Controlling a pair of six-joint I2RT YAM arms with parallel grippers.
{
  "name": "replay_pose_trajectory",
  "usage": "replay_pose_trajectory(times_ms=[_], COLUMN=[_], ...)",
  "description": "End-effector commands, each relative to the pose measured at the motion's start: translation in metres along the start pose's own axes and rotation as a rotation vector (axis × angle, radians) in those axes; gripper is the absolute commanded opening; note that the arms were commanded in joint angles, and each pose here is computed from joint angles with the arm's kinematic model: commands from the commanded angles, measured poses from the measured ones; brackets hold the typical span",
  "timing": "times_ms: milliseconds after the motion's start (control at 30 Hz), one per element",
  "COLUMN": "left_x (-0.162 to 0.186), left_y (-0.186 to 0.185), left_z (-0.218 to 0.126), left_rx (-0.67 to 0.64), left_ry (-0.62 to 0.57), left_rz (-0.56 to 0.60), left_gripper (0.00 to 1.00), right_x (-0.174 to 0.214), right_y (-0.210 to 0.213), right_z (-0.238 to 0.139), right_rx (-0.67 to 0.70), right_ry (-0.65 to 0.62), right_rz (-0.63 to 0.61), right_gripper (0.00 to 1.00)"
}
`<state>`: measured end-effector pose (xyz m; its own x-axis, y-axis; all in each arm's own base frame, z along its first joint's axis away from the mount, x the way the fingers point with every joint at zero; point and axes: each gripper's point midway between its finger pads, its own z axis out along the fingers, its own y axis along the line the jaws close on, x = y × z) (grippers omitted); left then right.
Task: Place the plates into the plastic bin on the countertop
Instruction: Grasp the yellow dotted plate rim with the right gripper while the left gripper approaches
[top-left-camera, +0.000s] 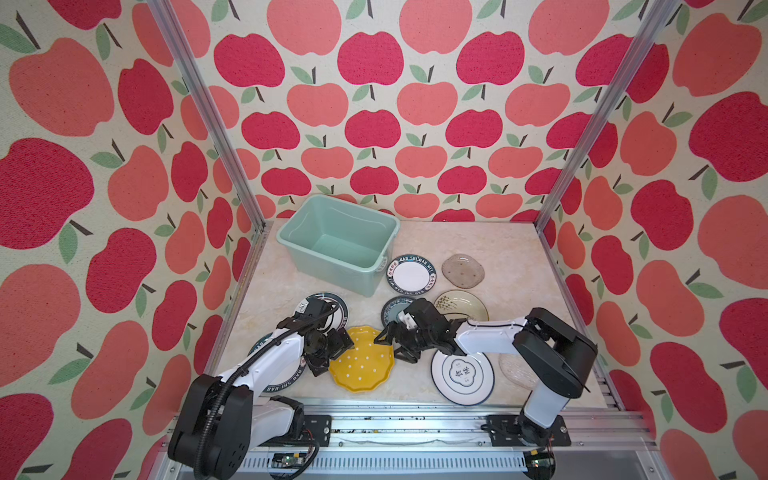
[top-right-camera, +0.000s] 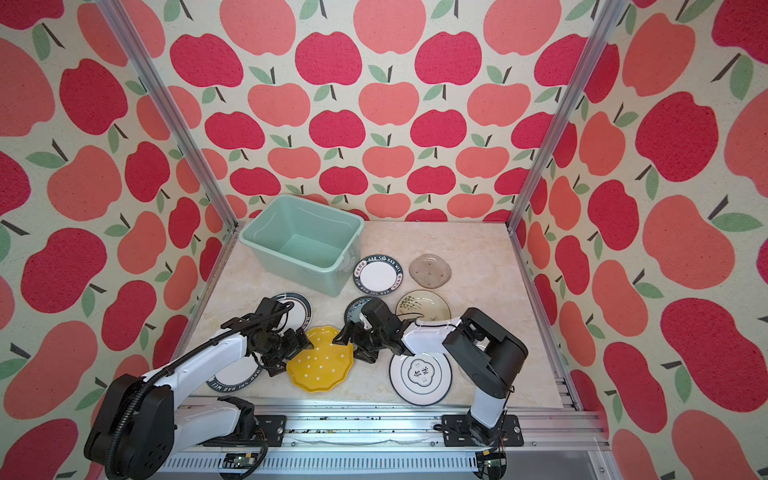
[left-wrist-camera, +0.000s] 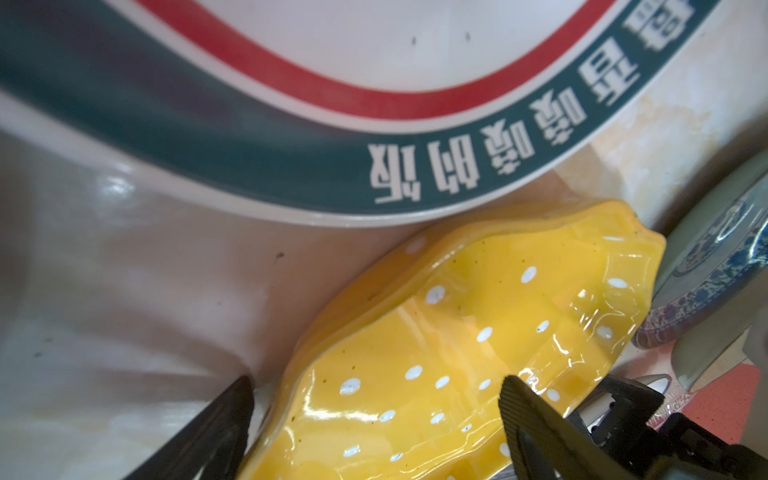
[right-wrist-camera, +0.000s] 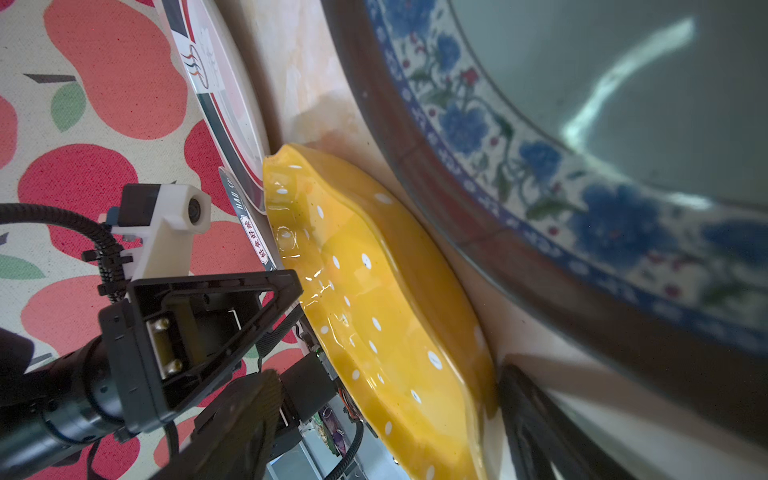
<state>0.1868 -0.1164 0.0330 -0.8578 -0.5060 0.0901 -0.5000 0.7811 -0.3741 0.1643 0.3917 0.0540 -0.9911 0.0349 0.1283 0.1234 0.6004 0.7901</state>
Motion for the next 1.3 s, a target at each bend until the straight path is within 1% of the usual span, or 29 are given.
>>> replay_pose_trajectory(times_ms=[0, 300, 500, 600, 767, 833, 933, 1100, 1267], left_x=[0.002, 0.003, 0.004, 0.005, 0.006, 0.006, 0.006, 0.005, 0.004], left_y=[-0.022, -0.027, -0.028, -0.03, -0.033, -0.032, -0.031, -0.028, -0.03], left_z=[0.002, -0.001, -0.005, -0.007, -0.01, -0.011, -0.012, -0.016, -0.022], left_rx=[0.115, 0.128, 0.134, 0.147, 0.162, 0.16, 0.157, 0.157, 0.168], left_ry=[0.02, 0.041, 0.039, 0.036, 0.034, 0.033, 0.028, 0.01, -0.007], left_rz=[0.038, 0.077, 0.091, 0.096, 0.101, 0.103, 0.102, 0.095, 0.091], left_gripper=[0.94, 0.95, 0.95, 0.95, 0.95, 0.95, 0.95, 0.95, 0.95], right_x=[0.018, 0.024, 0.025, 0.026, 0.029, 0.028, 0.027, 0.024, 0.022], right_y=[0.056, 0.073, 0.067, 0.07, 0.073, 0.07, 0.066, 0.054, 0.049], right_z=[-0.011, -0.023, -0.022, -0.017, -0.009, -0.008, -0.009, -0.013, -0.019], right_rx=[-0.188, -0.25, -0.242, -0.258, -0.288, -0.28, -0.255, -0.18, -0.127], right_ry=[0.043, 0.018, 0.019, 0.036, 0.063, 0.061, 0.052, 0.019, -0.005], right_rz=[-0.114, -0.171, -0.148, -0.149, -0.138, -0.128, -0.118, -0.103, -0.106], right_gripper=[0.84, 0.83, 0.83, 0.79, 0.7, 0.68, 0.61, 0.47, 0.29])
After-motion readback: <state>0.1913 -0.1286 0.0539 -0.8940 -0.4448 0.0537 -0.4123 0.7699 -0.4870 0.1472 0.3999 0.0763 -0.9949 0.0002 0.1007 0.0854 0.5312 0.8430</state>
